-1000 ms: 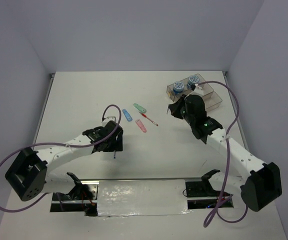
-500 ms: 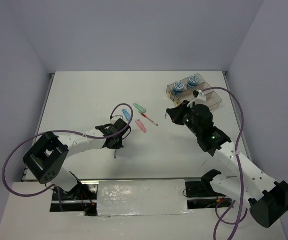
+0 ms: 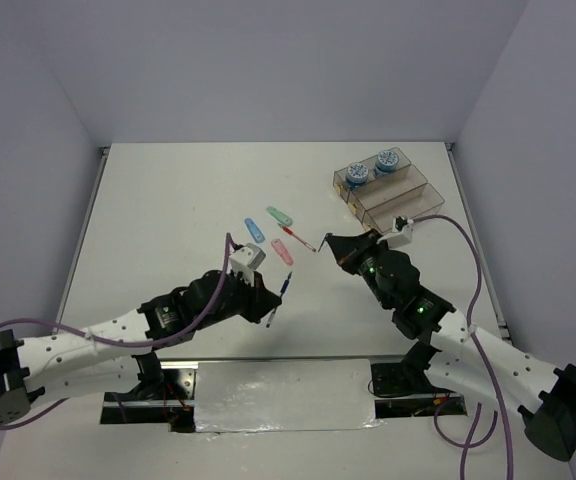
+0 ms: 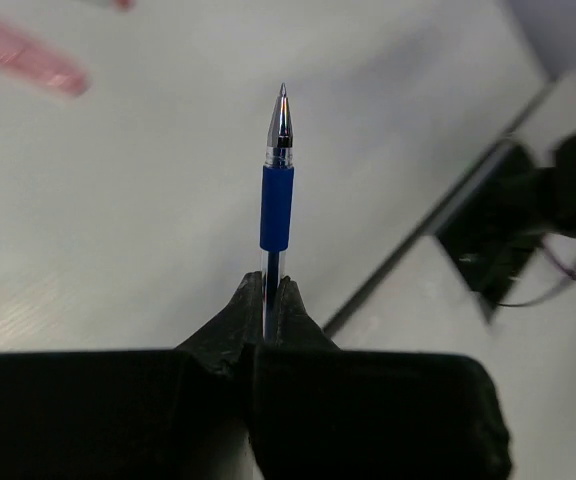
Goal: Sort the stationery into containers
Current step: Pick up the pen from the center of the board, then close the pen cap on the pen.
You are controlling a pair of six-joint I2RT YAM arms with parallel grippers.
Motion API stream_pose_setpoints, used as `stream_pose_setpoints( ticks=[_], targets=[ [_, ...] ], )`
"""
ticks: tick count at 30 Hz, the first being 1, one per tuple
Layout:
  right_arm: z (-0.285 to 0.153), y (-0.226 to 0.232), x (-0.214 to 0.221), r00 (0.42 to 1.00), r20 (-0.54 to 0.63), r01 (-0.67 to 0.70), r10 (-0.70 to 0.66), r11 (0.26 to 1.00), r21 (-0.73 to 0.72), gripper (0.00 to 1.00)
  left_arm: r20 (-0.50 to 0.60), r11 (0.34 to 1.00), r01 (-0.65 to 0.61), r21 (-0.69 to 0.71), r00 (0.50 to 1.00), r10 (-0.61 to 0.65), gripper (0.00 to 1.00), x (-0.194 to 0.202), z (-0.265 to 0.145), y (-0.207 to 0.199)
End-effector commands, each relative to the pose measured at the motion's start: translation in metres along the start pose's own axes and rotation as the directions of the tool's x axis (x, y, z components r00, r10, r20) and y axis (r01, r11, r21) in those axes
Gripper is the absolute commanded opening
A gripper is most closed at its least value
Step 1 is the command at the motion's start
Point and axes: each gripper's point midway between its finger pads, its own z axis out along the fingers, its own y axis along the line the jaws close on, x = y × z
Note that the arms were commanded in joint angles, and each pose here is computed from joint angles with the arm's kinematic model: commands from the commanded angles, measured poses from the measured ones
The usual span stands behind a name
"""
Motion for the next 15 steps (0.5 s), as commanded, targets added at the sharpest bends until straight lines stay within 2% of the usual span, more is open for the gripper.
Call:
stream_pose_setpoints(
  ticks=[1,4,6,15],
  targets=[
    [-0.007,0.019,-0.034,0.956,0.188,-0.218,0.224,0.974,-0.054,0.0,0.197,0.942,-0.088,0.323,0.98,0.024,0.0,-0.037,-0.021,-0.065],
    [-0.016,0.037,-0.04,0.936,0.203,-0.27,0.289,0.956,-0.114,0.0,0.222,0.909,-0.102,0.405,0.975,0.011,0.0,-0.037,-0.027,-0.077],
    [-0.023,0.053,-0.036,0.934,0.169,-0.29,0.314,0.945,-0.154,0.0,0.244,0.894,-0.108,0.435,0.97,-0.001,0.0,-0.042,-0.03,-0.084],
    [-0.038,0.068,-0.007,0.934,0.06,-0.336,0.351,0.924,-0.182,0.0,0.27,0.885,-0.108,0.453,0.963,-0.021,0.0,-0.053,-0.036,-0.091]
  ],
)
